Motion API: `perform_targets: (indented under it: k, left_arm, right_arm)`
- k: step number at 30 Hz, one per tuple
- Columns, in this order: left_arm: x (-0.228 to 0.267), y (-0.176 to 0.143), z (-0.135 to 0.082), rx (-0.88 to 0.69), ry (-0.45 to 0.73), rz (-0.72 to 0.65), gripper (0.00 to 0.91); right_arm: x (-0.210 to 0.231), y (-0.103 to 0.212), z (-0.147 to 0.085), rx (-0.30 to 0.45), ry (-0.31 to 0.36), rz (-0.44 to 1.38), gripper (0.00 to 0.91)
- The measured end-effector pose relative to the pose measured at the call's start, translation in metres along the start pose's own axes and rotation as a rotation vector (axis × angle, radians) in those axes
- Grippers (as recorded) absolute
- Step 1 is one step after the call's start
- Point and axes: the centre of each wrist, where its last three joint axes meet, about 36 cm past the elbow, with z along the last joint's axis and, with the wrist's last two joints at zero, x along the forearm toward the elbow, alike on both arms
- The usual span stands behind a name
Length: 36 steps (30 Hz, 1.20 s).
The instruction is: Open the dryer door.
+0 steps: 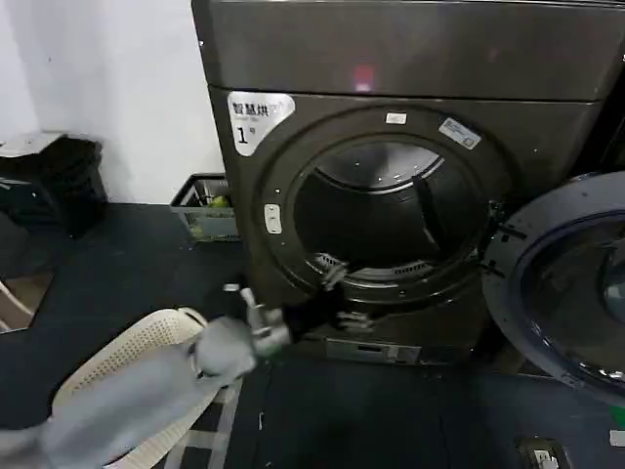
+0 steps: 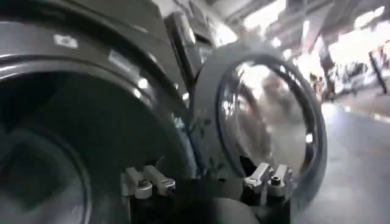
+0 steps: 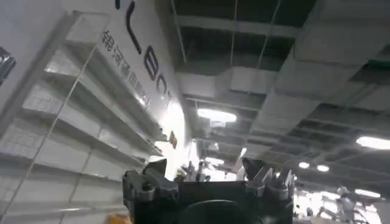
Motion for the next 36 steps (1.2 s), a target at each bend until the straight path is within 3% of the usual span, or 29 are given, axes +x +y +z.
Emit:
perform_targets:
  k: [9,22,36]
  left_arm:
    - [0.072,0.015,-0.037,0.030,0.205,0.000,0.907]
    - [0.185,0.041,-0.076,-0.034,0.620,-0.034,0.907]
    - [0.242,0.073,-0.122,-0.124,1.045,-0.042,0.907]
  right_arm:
    - [-0.002,-0.002,0.000,0.005,-0.016,0.037,0.907]
    - [-0.006,-0.011,-0.003,0.015,-0.036,0.082,0.907]
    - [-0.009,-0.005,0.004,-0.008,-0.023,0.080,0.907]
